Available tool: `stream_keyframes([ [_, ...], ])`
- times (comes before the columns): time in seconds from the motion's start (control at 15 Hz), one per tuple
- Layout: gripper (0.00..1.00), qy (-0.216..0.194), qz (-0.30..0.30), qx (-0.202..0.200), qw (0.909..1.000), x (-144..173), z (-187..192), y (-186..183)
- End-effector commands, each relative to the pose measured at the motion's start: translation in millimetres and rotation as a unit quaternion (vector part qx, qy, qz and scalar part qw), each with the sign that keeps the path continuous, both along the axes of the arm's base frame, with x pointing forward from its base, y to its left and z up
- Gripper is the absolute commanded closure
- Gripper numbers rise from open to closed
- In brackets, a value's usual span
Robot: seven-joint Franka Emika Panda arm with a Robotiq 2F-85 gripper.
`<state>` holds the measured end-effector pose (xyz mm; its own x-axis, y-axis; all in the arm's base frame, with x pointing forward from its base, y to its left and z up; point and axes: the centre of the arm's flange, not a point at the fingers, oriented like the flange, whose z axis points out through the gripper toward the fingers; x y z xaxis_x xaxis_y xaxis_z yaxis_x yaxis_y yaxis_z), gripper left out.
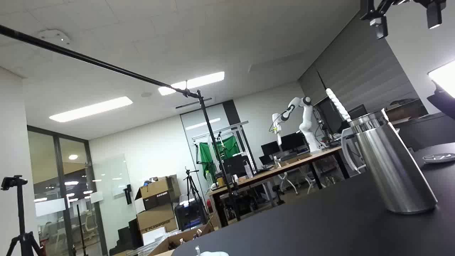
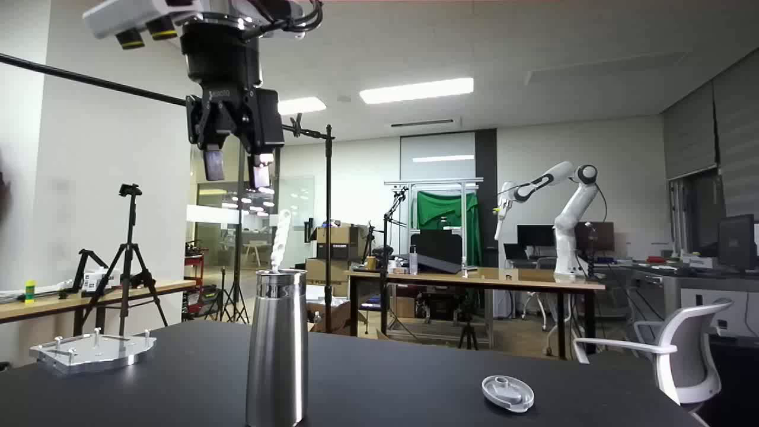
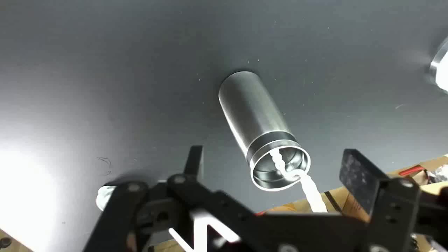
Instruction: Use the brush to scrub inside the jar
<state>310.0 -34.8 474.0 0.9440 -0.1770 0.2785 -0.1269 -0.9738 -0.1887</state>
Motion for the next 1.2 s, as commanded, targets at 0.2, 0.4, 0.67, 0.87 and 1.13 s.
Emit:
stream_keyframes([
  [0.2, 0.00, 0.000, 0.000, 0.000, 1.0000, 0, 0, 0],
  [0.4, 0.00, 0.000, 0.000, 0.000, 1.0000, 0, 0, 0],
  [0.67, 0.00, 0.000, 0.000, 0.000, 1.0000, 0, 0, 0],
  [0.87, 0.00, 0.012, 0.011, -0.005, 0.9998, 29, 3, -1],
  [1.13, 0.00, 0.027, 0.014, -0.014, 0.9994, 76, 6, -2],
])
